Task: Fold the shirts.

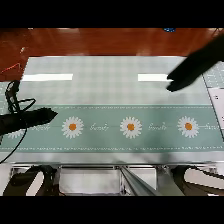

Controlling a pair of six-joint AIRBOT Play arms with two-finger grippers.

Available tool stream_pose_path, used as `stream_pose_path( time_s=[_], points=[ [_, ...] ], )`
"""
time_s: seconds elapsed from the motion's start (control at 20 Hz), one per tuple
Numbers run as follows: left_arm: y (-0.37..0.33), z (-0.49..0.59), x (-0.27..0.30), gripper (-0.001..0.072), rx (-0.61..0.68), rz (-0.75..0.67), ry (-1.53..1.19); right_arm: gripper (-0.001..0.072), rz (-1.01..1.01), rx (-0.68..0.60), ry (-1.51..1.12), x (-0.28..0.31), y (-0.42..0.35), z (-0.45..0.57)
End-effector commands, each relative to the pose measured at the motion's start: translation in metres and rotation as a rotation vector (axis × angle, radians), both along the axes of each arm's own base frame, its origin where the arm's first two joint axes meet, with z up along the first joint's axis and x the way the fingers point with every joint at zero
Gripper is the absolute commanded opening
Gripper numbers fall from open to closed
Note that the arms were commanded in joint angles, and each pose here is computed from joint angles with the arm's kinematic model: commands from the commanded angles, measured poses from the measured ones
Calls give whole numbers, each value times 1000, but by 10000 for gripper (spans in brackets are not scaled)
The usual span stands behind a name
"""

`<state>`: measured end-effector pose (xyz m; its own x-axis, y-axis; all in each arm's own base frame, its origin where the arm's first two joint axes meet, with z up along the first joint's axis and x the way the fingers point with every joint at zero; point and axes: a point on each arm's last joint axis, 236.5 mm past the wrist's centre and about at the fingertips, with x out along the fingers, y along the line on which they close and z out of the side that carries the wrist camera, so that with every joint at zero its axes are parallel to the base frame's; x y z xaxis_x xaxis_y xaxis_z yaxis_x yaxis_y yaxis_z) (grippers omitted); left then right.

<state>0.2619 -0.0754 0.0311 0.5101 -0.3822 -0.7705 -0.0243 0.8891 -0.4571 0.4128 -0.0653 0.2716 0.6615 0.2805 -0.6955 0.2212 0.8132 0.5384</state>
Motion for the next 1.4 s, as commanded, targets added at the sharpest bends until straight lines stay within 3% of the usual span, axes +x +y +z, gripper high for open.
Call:
stream_pose_path(
  time_s=[0.0,0.3,0.55,0.7,0.75,0.8,0.85,1.05,1.1,1.15,1.2,1.35],
  points=[
    [0,0,0,26,0,-1,1,25,-155,-15,147,-60,-55,-9],
    [3,4,8,26,5,20,-36,26,-460,-74,391,-163,-109,-54],
    [6,8,15,26,9,38,-68,27,-761,-68,676,-288,-123,-123],
    [3,8,15,26,9,26,-68,35,-848,-169,905,-374,-124,-152],
    [1,8,14,26,10,17,-70,149,-943,-175,954,-392,-124,-157],
    [-1,8,14,26,18,-4,-75,347,-952,-175,960,-396,-122,-163],
    [-2,8,15,26,23,-12,-83,413,-919,-160,955,-392,-119,-169],
    [11,27,49,26,83,9,-227,394,-878,-137,863,-366,-127,-174],
    [14,40,63,26,92,21,-266,301,-844,-101,749,-336,-131,-172],
    [16,58,79,26,94,27,-296,143,-798,-48,596,-296,-133,-164],
    [17,76,95,26,95,25,-321,33,-700,11,389,-241,-131,-145],
    [3,144,147,25,91,-32,-404,27,-376,79,-80,-99,-85,-67]
  ],
)
